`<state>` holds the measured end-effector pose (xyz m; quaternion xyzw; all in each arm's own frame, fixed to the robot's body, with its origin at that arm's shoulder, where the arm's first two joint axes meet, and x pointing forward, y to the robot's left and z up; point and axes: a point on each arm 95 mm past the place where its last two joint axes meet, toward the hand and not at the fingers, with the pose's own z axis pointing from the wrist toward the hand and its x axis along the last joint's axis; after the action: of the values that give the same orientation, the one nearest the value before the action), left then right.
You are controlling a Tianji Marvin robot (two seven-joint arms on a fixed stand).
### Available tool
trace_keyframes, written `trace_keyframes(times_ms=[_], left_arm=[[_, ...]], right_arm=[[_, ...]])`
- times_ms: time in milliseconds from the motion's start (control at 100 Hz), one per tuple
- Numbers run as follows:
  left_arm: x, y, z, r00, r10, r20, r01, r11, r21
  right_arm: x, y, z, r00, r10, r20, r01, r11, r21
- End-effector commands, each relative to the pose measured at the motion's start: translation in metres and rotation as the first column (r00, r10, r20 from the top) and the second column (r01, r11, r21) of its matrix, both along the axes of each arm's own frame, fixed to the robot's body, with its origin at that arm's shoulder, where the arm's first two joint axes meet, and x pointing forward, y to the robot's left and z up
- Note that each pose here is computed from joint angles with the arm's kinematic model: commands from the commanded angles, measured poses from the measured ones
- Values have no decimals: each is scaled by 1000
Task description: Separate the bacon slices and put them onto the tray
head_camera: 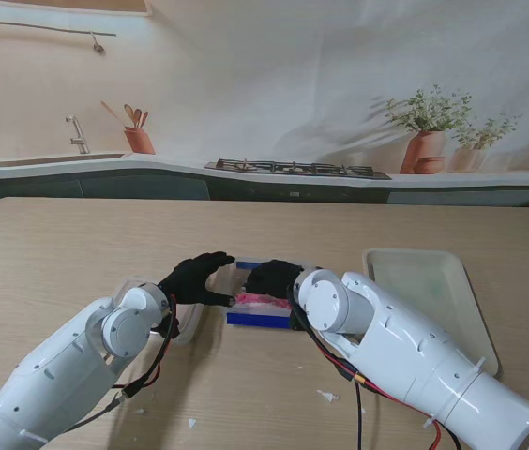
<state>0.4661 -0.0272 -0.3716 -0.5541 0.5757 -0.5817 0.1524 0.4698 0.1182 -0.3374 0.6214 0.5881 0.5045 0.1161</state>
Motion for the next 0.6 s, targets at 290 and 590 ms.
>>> trace_keyframes(times_ms=[290,590], left_arm=[[-5,1,-11,999,-14,-33,14,1000,22],[-6,0,-11,999,-12,-35,13,1000,19]], right_arm=[[-5,11,-12,997,-5,-72,5,1000,-2],[-8,12,-11,997,-13,-82,15,1000,22]])
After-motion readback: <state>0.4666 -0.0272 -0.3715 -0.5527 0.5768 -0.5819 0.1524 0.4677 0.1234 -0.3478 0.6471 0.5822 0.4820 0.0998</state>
